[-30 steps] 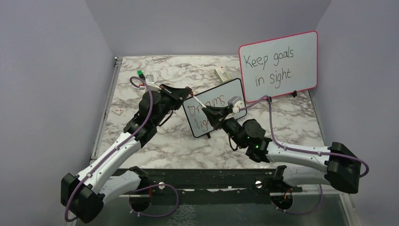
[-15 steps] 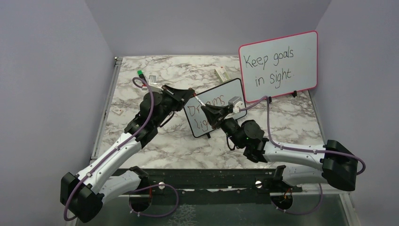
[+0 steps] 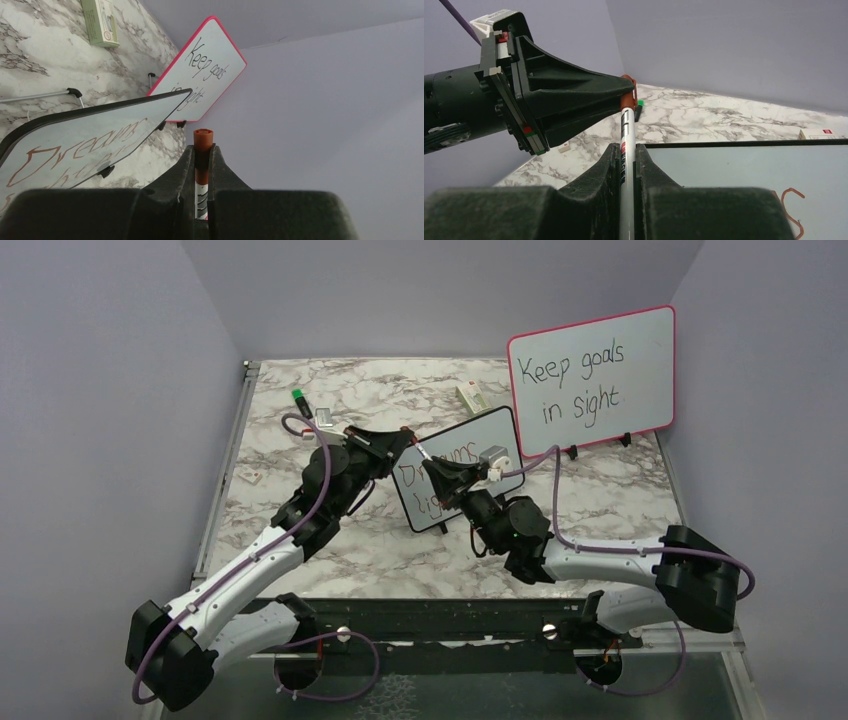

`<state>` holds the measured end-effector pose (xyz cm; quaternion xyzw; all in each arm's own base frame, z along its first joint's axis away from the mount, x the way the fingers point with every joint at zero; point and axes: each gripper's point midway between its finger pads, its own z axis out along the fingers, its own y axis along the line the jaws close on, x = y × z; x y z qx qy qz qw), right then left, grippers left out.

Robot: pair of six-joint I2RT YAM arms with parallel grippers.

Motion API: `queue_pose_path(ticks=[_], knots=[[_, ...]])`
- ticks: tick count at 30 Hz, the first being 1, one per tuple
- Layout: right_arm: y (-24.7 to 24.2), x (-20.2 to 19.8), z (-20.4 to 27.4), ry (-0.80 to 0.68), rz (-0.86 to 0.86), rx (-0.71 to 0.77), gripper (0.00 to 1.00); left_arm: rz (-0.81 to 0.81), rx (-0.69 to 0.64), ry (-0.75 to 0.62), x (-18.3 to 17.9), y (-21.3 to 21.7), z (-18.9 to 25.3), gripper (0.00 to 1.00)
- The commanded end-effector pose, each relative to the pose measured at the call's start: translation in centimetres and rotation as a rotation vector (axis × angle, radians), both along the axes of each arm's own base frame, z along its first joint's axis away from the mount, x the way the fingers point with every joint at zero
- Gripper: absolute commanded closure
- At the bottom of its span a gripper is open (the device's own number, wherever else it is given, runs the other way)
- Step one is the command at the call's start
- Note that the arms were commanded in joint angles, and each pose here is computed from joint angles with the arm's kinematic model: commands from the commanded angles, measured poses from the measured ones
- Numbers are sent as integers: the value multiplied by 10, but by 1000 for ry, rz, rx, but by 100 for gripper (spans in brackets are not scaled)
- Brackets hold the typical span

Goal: Write a sentence on the whiteboard
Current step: Close the pen cap.

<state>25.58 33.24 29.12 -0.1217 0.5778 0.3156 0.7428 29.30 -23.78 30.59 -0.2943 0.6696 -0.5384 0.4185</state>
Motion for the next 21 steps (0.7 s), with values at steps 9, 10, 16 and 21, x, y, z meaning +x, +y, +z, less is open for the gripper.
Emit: queue_pose_path(ticks=[9,10,16,21], knots=[[-8,2,35,8,4,279,99,-195,-51,-31,-45,-35,1,100],[-8,2,36,17,12,301,99,-200,-51,-33,-46,-36,0,100],[-7,3,30,50,30,317,99,-208,-57,-44,-48,-38,-2,100],[-25,5,7,104,-42,203,99,-112,45,-54,-44,-16,-7,100]])
